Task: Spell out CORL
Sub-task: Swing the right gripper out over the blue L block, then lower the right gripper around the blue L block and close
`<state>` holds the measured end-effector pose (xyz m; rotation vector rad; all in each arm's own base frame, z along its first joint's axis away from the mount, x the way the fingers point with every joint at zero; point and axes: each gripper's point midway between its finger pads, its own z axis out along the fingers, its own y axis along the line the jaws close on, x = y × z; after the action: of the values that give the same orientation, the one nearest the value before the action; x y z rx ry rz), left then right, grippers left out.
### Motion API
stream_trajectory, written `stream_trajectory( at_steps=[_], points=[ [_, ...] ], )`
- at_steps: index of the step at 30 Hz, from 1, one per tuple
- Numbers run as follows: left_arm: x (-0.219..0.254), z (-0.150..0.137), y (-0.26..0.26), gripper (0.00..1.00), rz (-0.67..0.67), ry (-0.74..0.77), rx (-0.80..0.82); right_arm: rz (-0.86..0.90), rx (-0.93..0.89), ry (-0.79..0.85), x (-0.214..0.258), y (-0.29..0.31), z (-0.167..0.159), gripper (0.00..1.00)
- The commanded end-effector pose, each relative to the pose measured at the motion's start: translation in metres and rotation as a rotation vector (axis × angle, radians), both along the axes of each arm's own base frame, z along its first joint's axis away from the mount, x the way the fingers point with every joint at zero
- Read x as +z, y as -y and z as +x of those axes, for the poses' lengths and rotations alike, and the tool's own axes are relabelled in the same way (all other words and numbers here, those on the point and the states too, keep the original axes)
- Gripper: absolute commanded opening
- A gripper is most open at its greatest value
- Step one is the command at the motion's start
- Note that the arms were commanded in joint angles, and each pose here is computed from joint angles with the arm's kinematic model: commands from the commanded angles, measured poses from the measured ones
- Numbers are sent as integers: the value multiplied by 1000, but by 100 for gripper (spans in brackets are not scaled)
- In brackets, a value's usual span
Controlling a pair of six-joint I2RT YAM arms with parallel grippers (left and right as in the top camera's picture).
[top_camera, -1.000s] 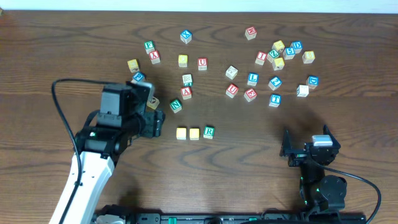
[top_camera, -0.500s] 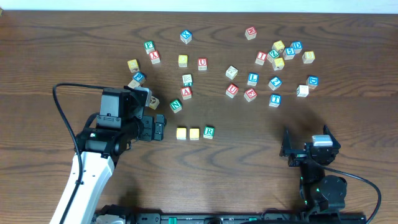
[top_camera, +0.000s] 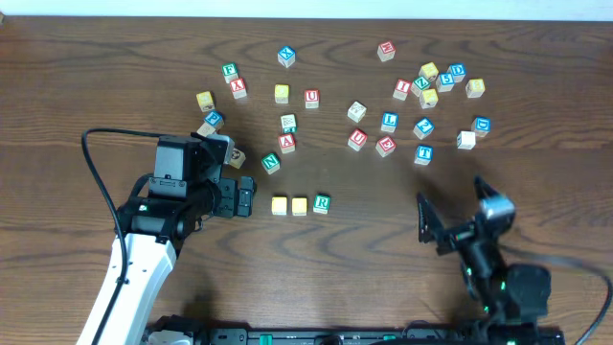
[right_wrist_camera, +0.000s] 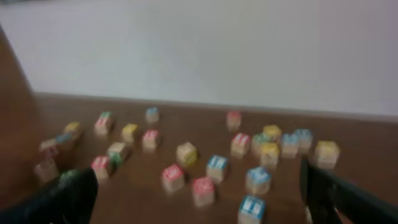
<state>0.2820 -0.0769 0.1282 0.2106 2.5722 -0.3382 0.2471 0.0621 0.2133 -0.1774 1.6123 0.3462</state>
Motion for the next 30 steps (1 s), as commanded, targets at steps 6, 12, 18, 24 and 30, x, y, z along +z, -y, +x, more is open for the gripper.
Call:
stream_trajectory(
  at_steps=[6,12,18,24,30],
  points=[
    [-3,-1,-1,98,-3,-12,3,-36,201,-332,33,-43,65,99],
    [-3,-1,-1,98,-3,-13,3,-156,330,-662,-2,-84,114,99],
    [-3,-1,-1,98,-3,-12,3,-54,221,-888,-61,-90,160,99],
    [-3,-1,-1,98,-3,-12,3,-201,-13,-1032,-97,-86,184,99],
    [-3,-1,-1,98,-3,-12,3,-176,-352,-1023,-102,-77,203,81]
  ],
)
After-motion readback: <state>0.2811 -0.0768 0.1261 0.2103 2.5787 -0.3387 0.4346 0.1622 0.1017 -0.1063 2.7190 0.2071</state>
